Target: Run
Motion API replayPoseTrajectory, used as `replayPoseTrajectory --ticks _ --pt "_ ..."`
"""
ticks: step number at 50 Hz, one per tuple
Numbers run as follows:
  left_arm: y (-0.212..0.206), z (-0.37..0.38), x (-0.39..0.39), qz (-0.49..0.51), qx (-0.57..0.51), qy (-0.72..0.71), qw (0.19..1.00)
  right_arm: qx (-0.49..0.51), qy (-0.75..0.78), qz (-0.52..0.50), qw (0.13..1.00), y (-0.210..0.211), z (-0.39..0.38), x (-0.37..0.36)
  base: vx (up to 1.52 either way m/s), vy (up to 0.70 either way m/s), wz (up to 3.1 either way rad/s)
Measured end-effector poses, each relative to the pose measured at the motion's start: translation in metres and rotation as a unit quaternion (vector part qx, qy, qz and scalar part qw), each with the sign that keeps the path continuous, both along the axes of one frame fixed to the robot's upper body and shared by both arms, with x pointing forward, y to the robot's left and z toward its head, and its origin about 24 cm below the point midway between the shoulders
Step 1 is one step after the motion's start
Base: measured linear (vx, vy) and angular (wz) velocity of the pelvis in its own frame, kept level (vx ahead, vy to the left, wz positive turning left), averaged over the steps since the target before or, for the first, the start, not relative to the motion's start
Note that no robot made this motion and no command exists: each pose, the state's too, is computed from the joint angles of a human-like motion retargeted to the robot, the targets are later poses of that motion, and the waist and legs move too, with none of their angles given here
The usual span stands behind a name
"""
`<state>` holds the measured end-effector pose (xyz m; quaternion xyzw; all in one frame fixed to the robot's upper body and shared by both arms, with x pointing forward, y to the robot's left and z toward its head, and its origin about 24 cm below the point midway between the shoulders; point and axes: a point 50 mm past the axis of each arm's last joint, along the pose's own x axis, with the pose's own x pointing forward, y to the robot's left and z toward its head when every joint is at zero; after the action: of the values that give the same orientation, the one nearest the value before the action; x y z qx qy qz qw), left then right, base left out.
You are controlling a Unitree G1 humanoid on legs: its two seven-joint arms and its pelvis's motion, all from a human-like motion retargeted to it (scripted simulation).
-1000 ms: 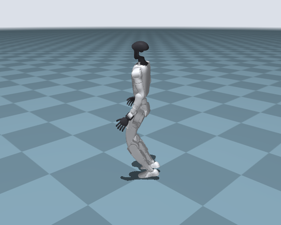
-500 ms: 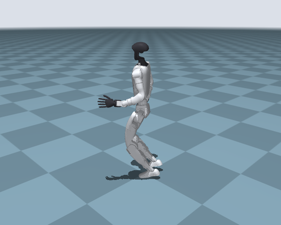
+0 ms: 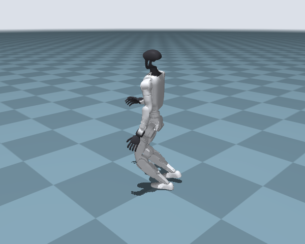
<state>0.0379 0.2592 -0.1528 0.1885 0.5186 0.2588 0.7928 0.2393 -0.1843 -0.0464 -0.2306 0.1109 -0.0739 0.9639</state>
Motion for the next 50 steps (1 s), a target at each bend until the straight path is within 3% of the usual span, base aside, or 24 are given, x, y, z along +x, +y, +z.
replayPoseTrajectory --ticks 3,7,11,15,19,24,29,35,39,43,50 --pt "0.0 0.029 0.09 -0.014 0.024 -0.164 0.986 -0.01 0.234 -0.034 0.972 -0.005 -0.081 -0.076 0.19 -0.03 0.11" --pt "-0.015 0.1 0.166 -0.095 0.029 -0.389 0.916 -0.017 0.438 -0.061 0.896 -0.018 -0.122 -0.191 0.21 -0.07 0.03" --pt "-0.024 0.168 0.187 -0.173 0.061 -0.532 0.827 -0.01 0.512 -0.092 0.854 -0.029 -0.125 -0.251 0.08 -0.09 0.0" --pt "-0.025 0.191 0.182 -0.196 0.081 -0.57 0.794 -0.039 0.5 -0.097 0.86 -0.04 -0.122 -0.244 -0.02 -0.07 -0.15" --pt "-0.014 0.134 0.147 -0.153 0.066 -0.444 0.88 -0.094 0.377 -0.055 0.92 -0.042 -0.109 -0.146 0.02 -0.03 -0.36" --pt "-0.016 0.016 0.026 -0.089 -0.015 -0.089 0.992 -0.052 0.117 -0.023 0.991 -0.015 -0.038 -0.009 0.14 0.05 -0.37" --pt "-0.04 -0.009 -0.112 -0.046 -0.114 0.172 0.978 0.036 -0.097 0.044 0.994 0.012 0.048 0.044 0.23 0.09 -0.24" --pt "-0.056 0.002 -0.177 0.03 -0.145 0.266 0.952 0.056 -0.181 0.076 0.979 0.021 0.086 0.051 0.19 0.07 -0.08" --pt "-0.043 -0.008 -0.138 0.073 -0.107 0.219 0.967 0.034 -0.028 0.033 0.998 0.02 0.019 0.028 0.16 0.03 -0.22" --pt "-0.025 -0.014 -0.037 0.094 -0.076 0.056 0.991 0.033 0.209 -0.017 0.977 0.009 -0.07 -0.043 0.19 0.05 -0.36" --pt "-0.002 0.059 0.132 -0.005 -0.025 -0.301 0.953 0.04 0.455 -0.159 0.875 -0.032 -0.124 -0.201 0.17 -0.05 0.07"
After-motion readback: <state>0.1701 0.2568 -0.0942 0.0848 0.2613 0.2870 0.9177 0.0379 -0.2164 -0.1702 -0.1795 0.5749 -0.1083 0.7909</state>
